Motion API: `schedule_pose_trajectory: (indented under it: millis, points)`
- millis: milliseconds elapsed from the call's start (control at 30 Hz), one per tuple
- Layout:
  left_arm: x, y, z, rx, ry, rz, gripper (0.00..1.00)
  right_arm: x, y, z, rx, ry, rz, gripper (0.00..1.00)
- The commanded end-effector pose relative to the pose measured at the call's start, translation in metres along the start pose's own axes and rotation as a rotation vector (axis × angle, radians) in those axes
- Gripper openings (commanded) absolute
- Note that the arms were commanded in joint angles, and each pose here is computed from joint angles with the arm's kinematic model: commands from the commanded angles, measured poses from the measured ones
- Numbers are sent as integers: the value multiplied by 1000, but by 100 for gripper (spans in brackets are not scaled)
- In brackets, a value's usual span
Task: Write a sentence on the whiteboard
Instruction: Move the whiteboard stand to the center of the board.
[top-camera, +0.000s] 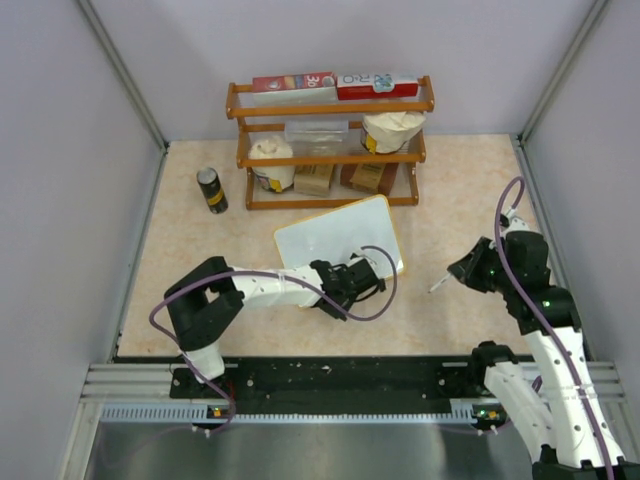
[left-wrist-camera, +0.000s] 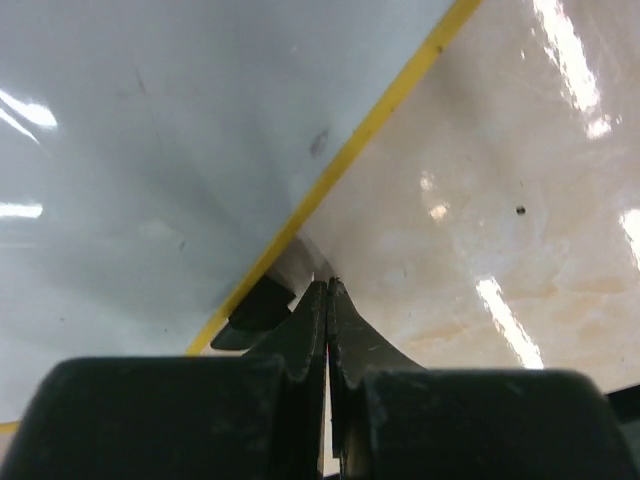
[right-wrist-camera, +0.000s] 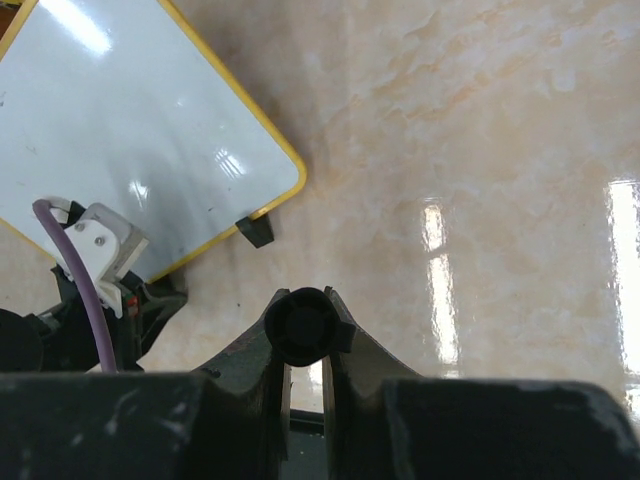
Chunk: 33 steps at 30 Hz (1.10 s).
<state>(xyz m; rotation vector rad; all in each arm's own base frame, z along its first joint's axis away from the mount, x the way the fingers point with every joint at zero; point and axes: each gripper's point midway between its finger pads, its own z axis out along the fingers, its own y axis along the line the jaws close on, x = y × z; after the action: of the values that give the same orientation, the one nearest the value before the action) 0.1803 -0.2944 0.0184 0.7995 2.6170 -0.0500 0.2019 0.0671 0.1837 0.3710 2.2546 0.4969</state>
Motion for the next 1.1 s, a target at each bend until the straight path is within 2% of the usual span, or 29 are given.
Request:
schedule_pose_trajectory:
  millis: [0,133,167,200,233,333,433,467,600,700,800,933,1067]
  points:
    - [-17,-25,-32,126,-103,10,0,-9,11,-5,-60,-38,-14,0]
    - [-47,-50,-72,260,-224,-15,0,-10,23,-12,-123,-48,-37,0]
    - [-55,-55,-82,296,-258,-32,4,-12,25,-14,-133,-57,-40,0]
    - [-60,-56,-99,337,-300,-55,17,-13,27,-16,-144,-61,-43,0]
    - [-61,-62,-110,398,-315,-53,43,-13,30,-19,-162,-69,-49,0]
    - [-63,-61,-143,481,-381,-110,67,-8,35,-23,-203,-65,-57,0]
    - [-56,-50,-170,539,-440,-188,77,0,42,-24,-252,-38,-62,0]
    - [-54,-47,-174,553,-460,-210,84,1,44,-25,-266,-32,-64,0]
    - [-47,-37,-200,672,-588,-335,94,8,53,-30,-330,-8,-76,0]
    - [-42,-23,-201,673,-638,-412,99,12,57,-32,-363,5,-93,0]
    - [-36,-6,-193,631,-670,-460,99,16,58,-32,-380,22,-97,0]
    - [-39,12,-194,573,-748,-463,99,13,61,-32,-383,27,-103,0]
    - [-41,26,-193,505,-840,-383,99,1,63,-31,-375,-5,-96,0]
